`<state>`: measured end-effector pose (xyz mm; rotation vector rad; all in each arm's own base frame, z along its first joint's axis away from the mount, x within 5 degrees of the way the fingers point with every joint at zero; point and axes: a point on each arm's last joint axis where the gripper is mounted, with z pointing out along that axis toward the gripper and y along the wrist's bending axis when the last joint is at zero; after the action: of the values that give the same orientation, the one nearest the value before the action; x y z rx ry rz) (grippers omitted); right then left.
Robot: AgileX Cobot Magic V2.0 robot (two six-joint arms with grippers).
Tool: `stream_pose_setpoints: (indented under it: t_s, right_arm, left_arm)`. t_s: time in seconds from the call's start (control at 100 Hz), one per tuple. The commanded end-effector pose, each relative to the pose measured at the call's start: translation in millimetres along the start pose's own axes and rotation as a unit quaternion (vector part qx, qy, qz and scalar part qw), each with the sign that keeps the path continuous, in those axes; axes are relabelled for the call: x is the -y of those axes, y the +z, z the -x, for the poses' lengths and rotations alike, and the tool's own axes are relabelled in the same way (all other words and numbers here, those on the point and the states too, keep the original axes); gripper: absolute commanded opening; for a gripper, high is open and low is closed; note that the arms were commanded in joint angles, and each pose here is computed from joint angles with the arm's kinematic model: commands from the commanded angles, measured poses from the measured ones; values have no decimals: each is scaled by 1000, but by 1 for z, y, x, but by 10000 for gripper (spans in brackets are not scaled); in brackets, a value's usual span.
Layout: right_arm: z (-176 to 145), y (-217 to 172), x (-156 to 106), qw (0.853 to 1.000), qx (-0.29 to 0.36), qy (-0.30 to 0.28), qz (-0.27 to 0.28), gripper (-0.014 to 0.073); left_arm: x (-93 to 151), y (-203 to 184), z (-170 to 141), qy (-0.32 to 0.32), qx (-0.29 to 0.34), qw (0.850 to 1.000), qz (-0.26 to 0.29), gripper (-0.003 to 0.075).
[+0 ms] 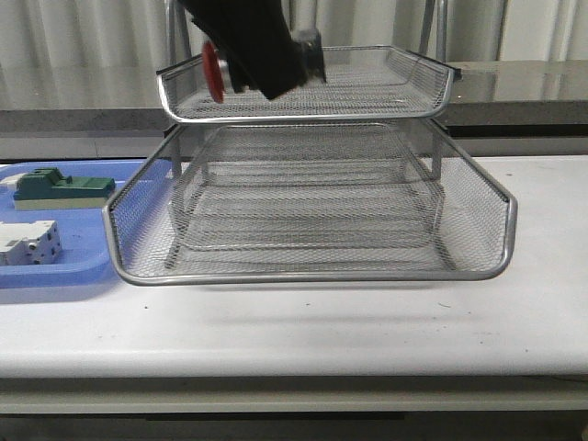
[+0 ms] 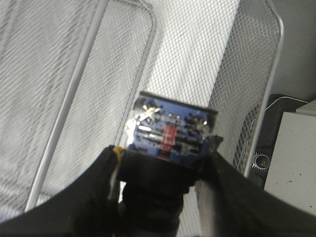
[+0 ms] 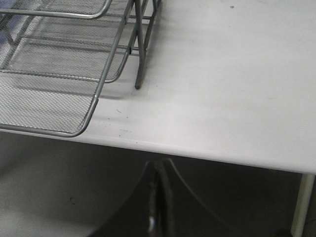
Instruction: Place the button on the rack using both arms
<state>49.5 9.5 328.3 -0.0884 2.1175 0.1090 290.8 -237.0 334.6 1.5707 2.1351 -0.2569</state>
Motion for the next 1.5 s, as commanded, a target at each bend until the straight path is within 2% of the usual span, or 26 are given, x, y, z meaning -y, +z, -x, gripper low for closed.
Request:
stream_pose_setpoints:
  t_s: [0.0,0.25,0.31,0.41,0.53,0.54,0.6,0.66,0.86,1.1,1.27,1.49]
  right_arm:
    - [13,-5,0,999,43,-1,-5,-71]
    - [13,-5,0,999,43,-1,-5,-71]
    - [13,-5,0,999,43,-1,-5,-71]
    - [13,-5,0,999,43,-1,-5,-71]
    - [13,-5,0,999,43,-1,-5,-71]
    - [13,-5,0,999,43,-1,-5,-71]
    - [13,-5,0,999,43,-1,-5,-71]
    - [13,-5,0,999,43,-1,-5,-71]
    - [13,-5,0,999,43,-1,-5,-71]
    - [13,-5,0,999,43,-1,-5,-71]
    - [13,-5,0,999,43,-1,-5,-71]
    - [13,-5,0,999,43,-1,-5,-71]
  left_arm:
    - [2,-5,14,-3,46,999,15,10]
    - [-4,50,10,-14,-4,1000,-20,15]
    - [-5,58,8,-15,-15,999,-25,37]
    - [-5,62,6,-15,-22,999,-30,143]
    - [-5,62,6,-15,-22,999,-30,370]
    - [-5,62,6,-15,-22,999,-30,409]
    - [-5,62,6,-15,-22,999,-30,491]
    - [-5,62,6,-15,-22,999,-30,541]
    - [-4,53,8,-31,-14,999,-25,547]
    - [2,3,9,-60,0,998,4,547]
    - [4,-43,1,-75,-2,995,67,531]
    - [7,-92,-16,-99,-15,984,150,502]
